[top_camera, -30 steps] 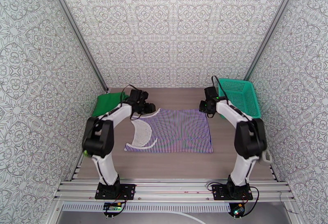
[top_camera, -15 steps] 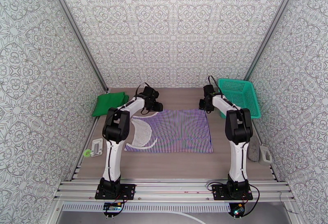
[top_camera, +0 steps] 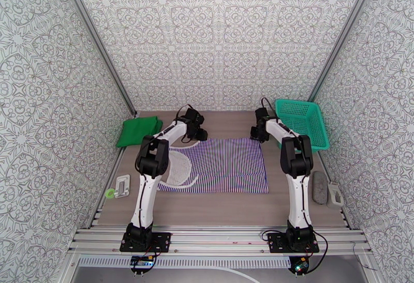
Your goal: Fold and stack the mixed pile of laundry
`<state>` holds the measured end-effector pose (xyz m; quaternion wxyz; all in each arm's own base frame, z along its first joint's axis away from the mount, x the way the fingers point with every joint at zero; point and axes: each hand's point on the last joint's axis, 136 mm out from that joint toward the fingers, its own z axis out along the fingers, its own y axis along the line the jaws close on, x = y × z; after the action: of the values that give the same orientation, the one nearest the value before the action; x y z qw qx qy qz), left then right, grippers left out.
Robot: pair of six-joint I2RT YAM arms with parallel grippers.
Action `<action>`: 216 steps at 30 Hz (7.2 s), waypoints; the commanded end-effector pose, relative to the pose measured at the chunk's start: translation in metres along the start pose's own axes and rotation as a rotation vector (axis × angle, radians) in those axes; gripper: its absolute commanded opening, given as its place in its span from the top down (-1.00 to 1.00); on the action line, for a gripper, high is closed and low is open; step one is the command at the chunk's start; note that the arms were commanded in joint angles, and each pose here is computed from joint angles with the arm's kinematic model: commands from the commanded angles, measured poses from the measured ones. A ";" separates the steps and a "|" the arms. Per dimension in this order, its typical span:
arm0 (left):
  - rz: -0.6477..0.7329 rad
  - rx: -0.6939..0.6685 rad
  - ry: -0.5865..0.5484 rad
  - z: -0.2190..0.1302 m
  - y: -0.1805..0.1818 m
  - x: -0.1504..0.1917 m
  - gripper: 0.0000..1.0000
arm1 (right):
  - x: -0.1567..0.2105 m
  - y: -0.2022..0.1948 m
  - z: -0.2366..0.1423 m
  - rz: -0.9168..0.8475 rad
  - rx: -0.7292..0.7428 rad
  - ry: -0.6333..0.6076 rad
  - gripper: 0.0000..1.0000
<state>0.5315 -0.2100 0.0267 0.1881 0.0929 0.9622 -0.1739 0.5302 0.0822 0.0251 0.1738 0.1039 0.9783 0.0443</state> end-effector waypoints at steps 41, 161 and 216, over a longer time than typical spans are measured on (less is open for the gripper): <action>0.043 0.102 -0.068 -0.065 -0.019 0.016 1.00 | 0.016 -0.004 -0.056 0.007 -0.048 -0.051 0.91; -0.828 -0.073 -0.320 -0.137 0.135 0.097 -0.19 | 0.151 -0.020 -0.091 0.254 -0.132 0.061 0.28; -0.973 -0.187 -0.460 -0.162 0.180 0.172 0.53 | 0.157 -0.025 -0.094 0.235 -0.122 0.052 0.26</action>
<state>0.3553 0.0212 0.0282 0.2588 -0.4161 0.8549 -0.1705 0.3536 0.0885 0.0511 0.1443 0.2157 0.9571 0.1289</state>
